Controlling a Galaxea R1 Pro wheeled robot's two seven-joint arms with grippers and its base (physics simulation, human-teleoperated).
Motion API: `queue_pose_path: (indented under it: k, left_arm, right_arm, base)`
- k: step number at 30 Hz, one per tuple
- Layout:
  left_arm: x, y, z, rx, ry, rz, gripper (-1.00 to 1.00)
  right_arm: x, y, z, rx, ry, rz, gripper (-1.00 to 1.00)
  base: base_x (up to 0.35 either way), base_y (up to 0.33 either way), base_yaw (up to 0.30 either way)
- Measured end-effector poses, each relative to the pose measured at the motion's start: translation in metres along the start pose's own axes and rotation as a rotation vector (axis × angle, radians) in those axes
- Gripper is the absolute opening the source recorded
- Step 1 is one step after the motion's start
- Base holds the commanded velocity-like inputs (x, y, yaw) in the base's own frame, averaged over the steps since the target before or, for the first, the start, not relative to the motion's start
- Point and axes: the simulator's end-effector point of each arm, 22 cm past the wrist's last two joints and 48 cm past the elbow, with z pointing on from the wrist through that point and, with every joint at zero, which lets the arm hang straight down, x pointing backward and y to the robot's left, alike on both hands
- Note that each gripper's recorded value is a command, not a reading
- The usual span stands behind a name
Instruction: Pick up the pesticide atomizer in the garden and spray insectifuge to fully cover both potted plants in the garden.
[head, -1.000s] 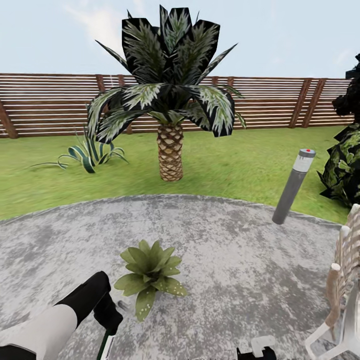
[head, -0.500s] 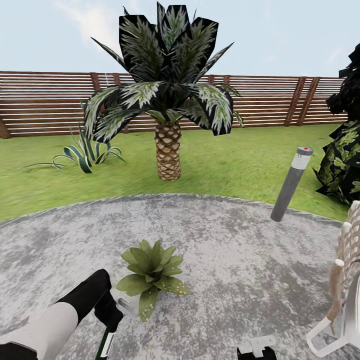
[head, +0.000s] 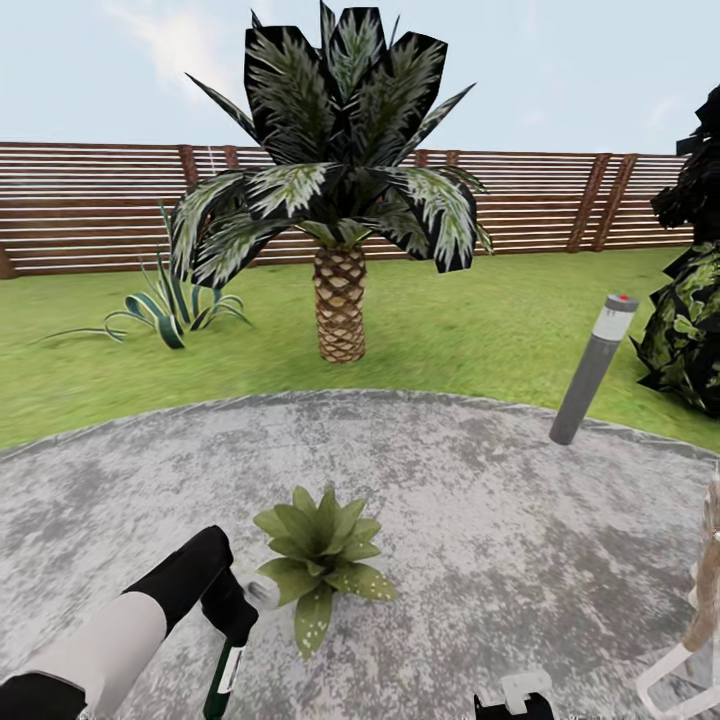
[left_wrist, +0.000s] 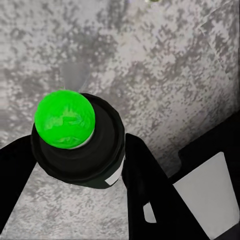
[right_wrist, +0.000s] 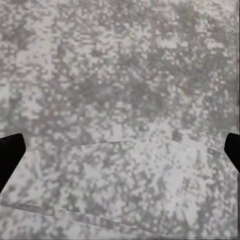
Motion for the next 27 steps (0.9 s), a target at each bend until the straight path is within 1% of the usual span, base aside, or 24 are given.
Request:
queue_pose_path:
  k: [3, 4, 5, 8, 10, 12, 15, 20, 27]
  left_arm:
    - [0.001, -0.003, -0.001, 0.021, 0.003, 0.005, -1.0]
    - [0.001, -0.005, -0.002, 0.027, 0.009, 0.013, -1.0]
    - [0.001, -0.004, -0.005, 0.022, 0.02, 0.032, -1.0]
    - [-0.001, -0.006, -0.012, 0.029, 0.038, 0.06, -1.0]
    - [0.003, -0.004, -0.014, 0.026, 0.06, 0.074, -1.0]
    - [0.005, -0.003, -0.014, 0.018, 0.07, 0.08, -1.0]
    - [0.007, -0.004, -0.012, 0.016, 0.08, 0.086, -1.0]
    - [0.008, -0.007, -0.01, 0.02, 0.085, 0.085, -1.0]
    - [0.004, -0.002, -0.015, 0.015, 0.072, 0.078, -1.0]
  right_arm:
    - [0.001, 0.0, 0.0, 0.0, 0.001, 0.0, 1.0]
    - [0.001, 0.0, 0.0, 0.0, 0.001, 0.0, 1.0]
    - [0.001, 0.0, 0.0, 0.0, 0.001, 0.0, 1.0]
    - [0.001, 0.0, 0.0, 0.0, 0.001, 0.0, 1.0]
    - [0.001, 0.0, 0.0, -0.001, 0.002, 0.0, 1.0]
    - [0.001, 0.0, 0.0, -0.001, 0.002, 0.0, 1.0]
    - [0.001, 0.0, 0.0, -0.001, 0.002, 0.0, 1.0]
    - [0.001, 0.0, 0.0, -0.001, 0.002, 0.0, 1.0]
    - [0.001, 0.0, 0.0, -0.001, 0.002, 0.0, 1.0]
  base:
    - [0.0, 0.0, -0.288]
    - [0.0, 0.0, -0.294]
    - [0.0, 0.0, -0.293]
    - [-0.002, 0.002, -0.271]
    - [-0.121, 0.128, -0.095]
    - [-0.195, 0.201, -0.029]
    - [-0.14, 0.259, -0.006]
    - [-0.016, 0.307, -0.025]
    - [0.0, 0.314, -0.263]
